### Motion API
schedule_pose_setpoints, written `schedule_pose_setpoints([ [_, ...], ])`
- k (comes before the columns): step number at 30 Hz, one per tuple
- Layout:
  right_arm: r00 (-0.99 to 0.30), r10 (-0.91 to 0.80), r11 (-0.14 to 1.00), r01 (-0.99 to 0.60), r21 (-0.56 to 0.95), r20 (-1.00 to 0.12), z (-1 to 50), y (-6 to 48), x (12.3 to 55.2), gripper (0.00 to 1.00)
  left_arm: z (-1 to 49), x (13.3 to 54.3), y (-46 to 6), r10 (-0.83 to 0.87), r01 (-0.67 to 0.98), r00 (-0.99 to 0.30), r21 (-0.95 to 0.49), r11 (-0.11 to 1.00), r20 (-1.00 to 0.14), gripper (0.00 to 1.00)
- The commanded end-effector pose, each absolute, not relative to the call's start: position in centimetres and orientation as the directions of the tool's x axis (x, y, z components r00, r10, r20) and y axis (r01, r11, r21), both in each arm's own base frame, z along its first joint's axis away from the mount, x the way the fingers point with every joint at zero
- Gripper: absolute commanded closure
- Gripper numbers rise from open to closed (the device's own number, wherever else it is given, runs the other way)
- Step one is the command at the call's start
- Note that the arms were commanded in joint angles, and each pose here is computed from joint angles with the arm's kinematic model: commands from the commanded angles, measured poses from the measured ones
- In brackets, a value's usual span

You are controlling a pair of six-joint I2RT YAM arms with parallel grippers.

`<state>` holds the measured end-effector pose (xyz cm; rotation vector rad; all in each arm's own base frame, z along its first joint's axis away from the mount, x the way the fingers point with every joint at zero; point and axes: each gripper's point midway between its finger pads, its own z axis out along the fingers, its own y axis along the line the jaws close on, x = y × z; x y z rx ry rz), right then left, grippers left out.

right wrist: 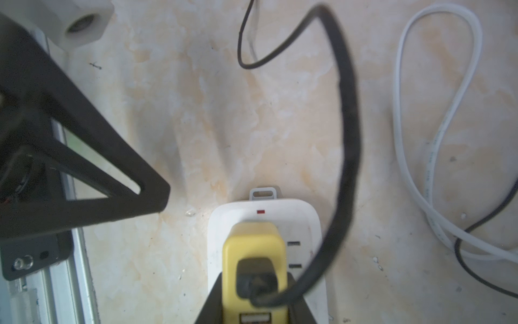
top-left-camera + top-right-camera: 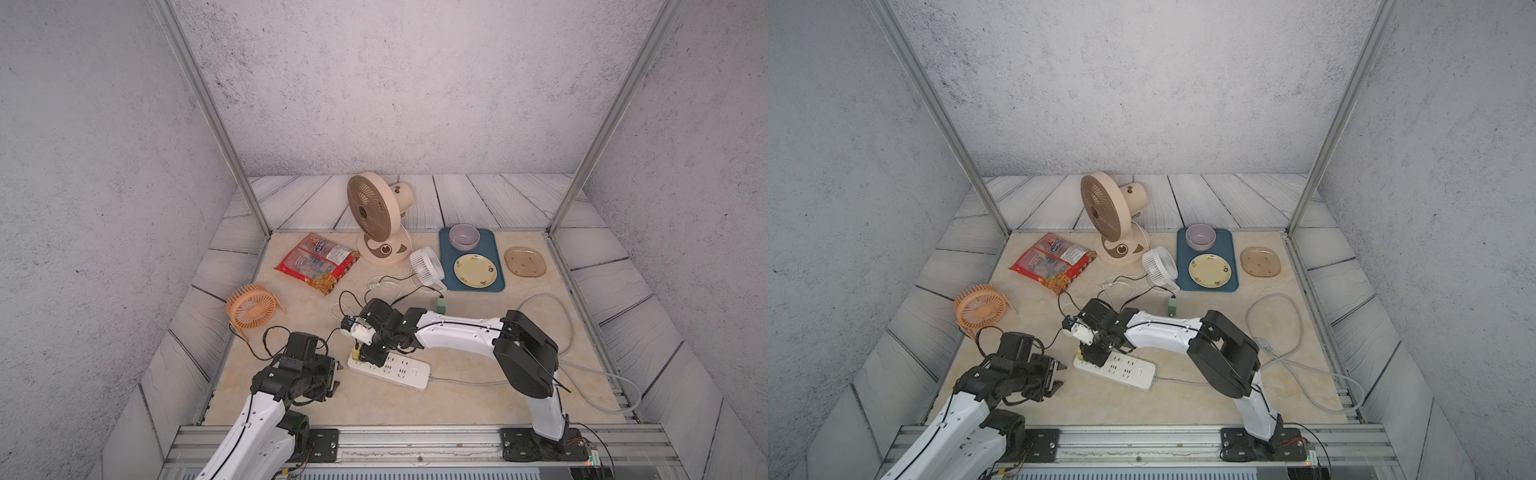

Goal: Unplug the desk fan from the power strip
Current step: Remove the plug from the socket.

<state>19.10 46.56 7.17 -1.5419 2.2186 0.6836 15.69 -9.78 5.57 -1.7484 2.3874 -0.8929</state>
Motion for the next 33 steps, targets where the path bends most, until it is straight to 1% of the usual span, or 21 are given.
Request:
schedule_pose_setpoints([
  [1, -0.340, -0.782, 0.273, -0.940, 0.203, -0.522, 6.6, 47.3, 18.2, 0.92, 5.5, 15.6, -9.9, -0.886, -0.858, -0.341, -0.488, 0.157, 0.314, 0.57],
  [8, -0.351, -0.777, 0.282, -0.936, 0.210, -0.523, 6.3, 47.6, 18.0, 0.94, 4.4, 15.4, -10.6, -0.868, -0.860, -0.347, -0.489, 0.143, 0.355, 0.58],
  [13, -0.355, -0.776, 0.280, -0.935, 0.219, -0.521, 6.3, 47.9, 18.0, 0.95, 4.7, 16.2, -10.9, -0.861, -0.840, -0.371, -0.521, 0.151, 0.349, 0.53],
  [19, -0.351, -0.778, 0.272, -0.936, 0.224, -0.521, 6.2, 48.1, 17.9, 0.96, 4.3, 16.7, -11.4, -0.849, -0.837, -0.381, -0.526, 0.149, 0.366, 0.53],
  [29, -0.337, -0.755, 0.239, -0.940, 0.243, -0.562, 7.7, 49.0, 17.4, 1.00, 1.6, 15.0, -11.3, -0.857, -0.898, -0.318, -0.419, 0.135, 0.405, 0.54],
  [31, -0.319, -0.752, 0.220, -0.946, 0.236, -0.577, 8.0, 49.2, 16.9, 1.00, 1.0, 14.4, -11.1, -0.864, -0.915, -0.295, -0.383, 0.131, 0.408, 0.65],
  [32, -0.309, -0.752, 0.211, -0.950, 0.232, -0.582, 8.1, 49.2, 16.6, 1.00, 0.8, 14.1, -10.9, -0.869, -0.921, -0.283, -0.367, 0.130, 0.405, 0.67],
  [33, -0.305, -0.750, 0.202, -0.951, 0.236, -0.587, 8.0, 49.1, 16.3, 1.00, 0.6, 13.7, -10.6, -0.876, -0.928, -0.271, -0.351, 0.127, 0.399, 0.66],
])
